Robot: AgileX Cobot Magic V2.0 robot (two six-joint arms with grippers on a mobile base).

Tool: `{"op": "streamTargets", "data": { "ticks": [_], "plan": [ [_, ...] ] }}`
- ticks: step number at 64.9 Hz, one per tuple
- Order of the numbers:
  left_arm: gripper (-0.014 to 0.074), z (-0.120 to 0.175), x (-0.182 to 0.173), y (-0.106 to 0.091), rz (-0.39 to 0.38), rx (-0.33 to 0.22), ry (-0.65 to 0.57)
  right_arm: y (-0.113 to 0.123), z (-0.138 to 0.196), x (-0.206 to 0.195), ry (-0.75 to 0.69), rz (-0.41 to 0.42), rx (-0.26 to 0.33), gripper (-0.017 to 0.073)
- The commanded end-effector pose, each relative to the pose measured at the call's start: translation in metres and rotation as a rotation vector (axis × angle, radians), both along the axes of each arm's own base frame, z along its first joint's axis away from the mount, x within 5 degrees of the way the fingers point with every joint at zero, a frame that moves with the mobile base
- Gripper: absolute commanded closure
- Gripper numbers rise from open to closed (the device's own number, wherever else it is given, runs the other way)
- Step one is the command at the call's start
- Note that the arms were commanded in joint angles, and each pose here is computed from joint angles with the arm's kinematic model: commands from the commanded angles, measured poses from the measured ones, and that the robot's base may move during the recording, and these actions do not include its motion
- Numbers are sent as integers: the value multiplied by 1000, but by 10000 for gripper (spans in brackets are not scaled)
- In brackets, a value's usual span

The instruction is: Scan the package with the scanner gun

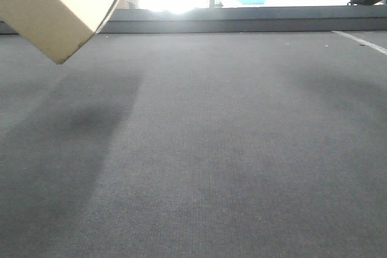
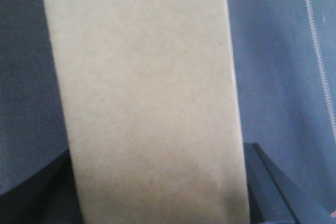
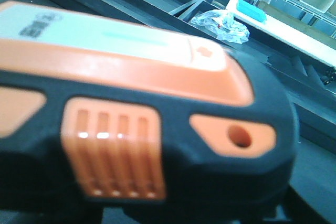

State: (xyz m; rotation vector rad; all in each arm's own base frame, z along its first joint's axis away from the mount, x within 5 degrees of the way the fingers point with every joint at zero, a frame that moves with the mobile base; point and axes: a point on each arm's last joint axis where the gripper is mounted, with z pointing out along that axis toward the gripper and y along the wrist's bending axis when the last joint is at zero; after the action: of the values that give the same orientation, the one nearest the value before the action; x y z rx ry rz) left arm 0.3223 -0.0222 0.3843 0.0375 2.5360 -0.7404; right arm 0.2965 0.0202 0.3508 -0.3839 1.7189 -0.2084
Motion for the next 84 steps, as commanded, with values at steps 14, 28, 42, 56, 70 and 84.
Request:
{"op": "streamTargets", "data": {
  "ticks": [14, 28, 42, 56, 70, 84],
  "plan": [
    [704, 5, -3, -1, 4, -9, -18, -5, 21, -1, -141, 5, -4, 693],
    [704, 3, -3, 3, 8, 35, -14, -3, 20, 3, -171, 16, 1, 693],
    [704, 1, -3, 5, 12, 74, -11, -4, 19, 4, -174, 15, 1, 693],
    [704, 3, -6, 7, 15, 106, -19, -16, 19, 5, -174, -24, -2, 693],
    [704, 7, -9, 7, 16, 106, -31, -20, 20, 5, -188, -39, 6, 693],
    [704, 7, -9, 7, 14, 106, -31, -20, 19, 7, -185, -42, 19, 708]
  ]
}}
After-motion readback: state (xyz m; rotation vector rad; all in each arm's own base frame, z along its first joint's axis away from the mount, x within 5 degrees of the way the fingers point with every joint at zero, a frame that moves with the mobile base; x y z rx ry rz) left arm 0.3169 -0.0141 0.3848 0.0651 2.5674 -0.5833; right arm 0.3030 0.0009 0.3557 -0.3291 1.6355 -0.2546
